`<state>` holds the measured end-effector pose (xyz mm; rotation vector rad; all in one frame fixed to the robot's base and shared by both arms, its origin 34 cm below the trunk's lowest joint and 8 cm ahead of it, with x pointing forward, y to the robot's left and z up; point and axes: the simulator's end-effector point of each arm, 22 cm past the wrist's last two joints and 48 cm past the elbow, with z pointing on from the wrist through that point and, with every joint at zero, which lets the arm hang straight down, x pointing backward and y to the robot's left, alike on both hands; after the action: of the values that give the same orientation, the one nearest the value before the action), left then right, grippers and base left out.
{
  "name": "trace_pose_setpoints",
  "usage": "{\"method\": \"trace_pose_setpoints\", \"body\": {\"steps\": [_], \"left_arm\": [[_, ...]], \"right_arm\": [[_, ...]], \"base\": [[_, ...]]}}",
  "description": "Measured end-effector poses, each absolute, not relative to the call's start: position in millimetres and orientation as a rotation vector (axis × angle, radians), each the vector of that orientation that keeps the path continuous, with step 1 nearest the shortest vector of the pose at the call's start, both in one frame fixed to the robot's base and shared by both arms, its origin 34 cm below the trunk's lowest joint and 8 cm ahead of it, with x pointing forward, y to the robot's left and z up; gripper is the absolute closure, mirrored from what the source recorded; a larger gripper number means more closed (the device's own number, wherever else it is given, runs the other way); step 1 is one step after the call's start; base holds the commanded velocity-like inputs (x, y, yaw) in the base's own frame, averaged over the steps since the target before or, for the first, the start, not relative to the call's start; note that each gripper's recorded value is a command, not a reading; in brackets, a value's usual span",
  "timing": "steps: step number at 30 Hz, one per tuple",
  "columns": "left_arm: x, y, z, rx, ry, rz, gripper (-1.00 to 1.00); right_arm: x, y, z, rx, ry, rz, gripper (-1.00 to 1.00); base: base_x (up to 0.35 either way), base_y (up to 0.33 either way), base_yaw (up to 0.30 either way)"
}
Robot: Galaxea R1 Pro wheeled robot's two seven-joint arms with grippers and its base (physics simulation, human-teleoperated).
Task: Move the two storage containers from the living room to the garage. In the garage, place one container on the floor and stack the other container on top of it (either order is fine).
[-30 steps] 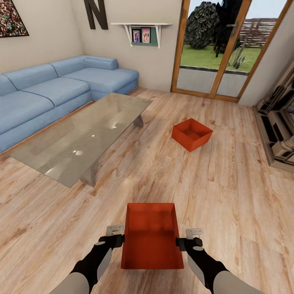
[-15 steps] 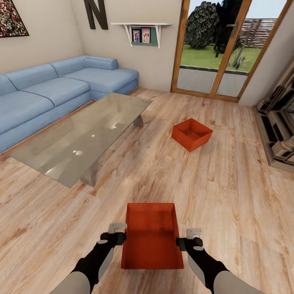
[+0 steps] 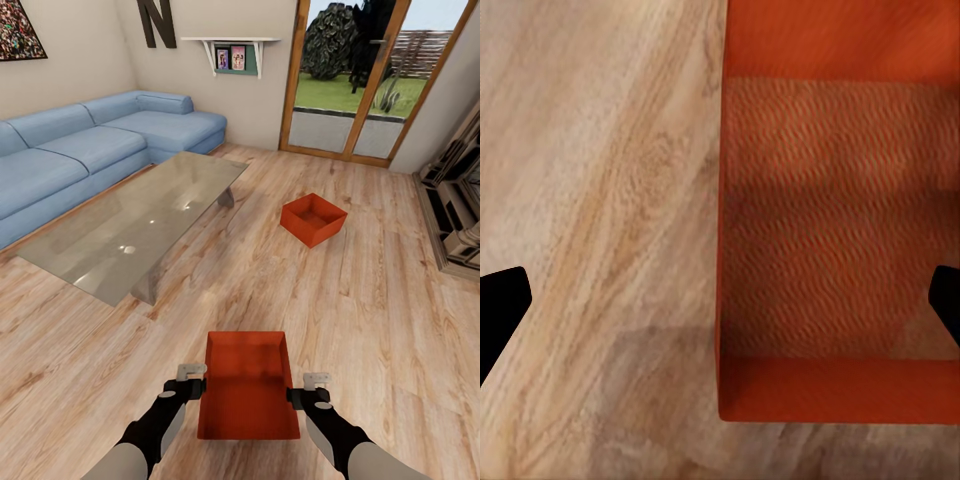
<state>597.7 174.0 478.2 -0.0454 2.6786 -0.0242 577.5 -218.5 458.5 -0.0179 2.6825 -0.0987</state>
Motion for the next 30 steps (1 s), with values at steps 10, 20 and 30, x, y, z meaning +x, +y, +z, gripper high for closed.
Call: {"method": "trace_pose_setpoints", "body": {"steps": [10, 20, 30], "left_arm": [[592, 193, 469, -0.079, 2.691, 0.103, -1.00], [591, 200, 453, -0.086, 2.686, 0.141, -1.00], [590, 200, 435, -0.088, 2.686, 0.139, -1.00]], "right_arm": [[577, -217, 452, -0.018, 2.683, -0.095, -1.00], [577, -217, 435, -0.018, 2.681, -0.095, -1.00], [576, -214, 417, -0.018, 2.681, -0.090, -1.00]], "base": [[0.000, 0.000, 0.000], [0.000, 0.000, 0.000], [0.000, 0.000, 0.000]]}}
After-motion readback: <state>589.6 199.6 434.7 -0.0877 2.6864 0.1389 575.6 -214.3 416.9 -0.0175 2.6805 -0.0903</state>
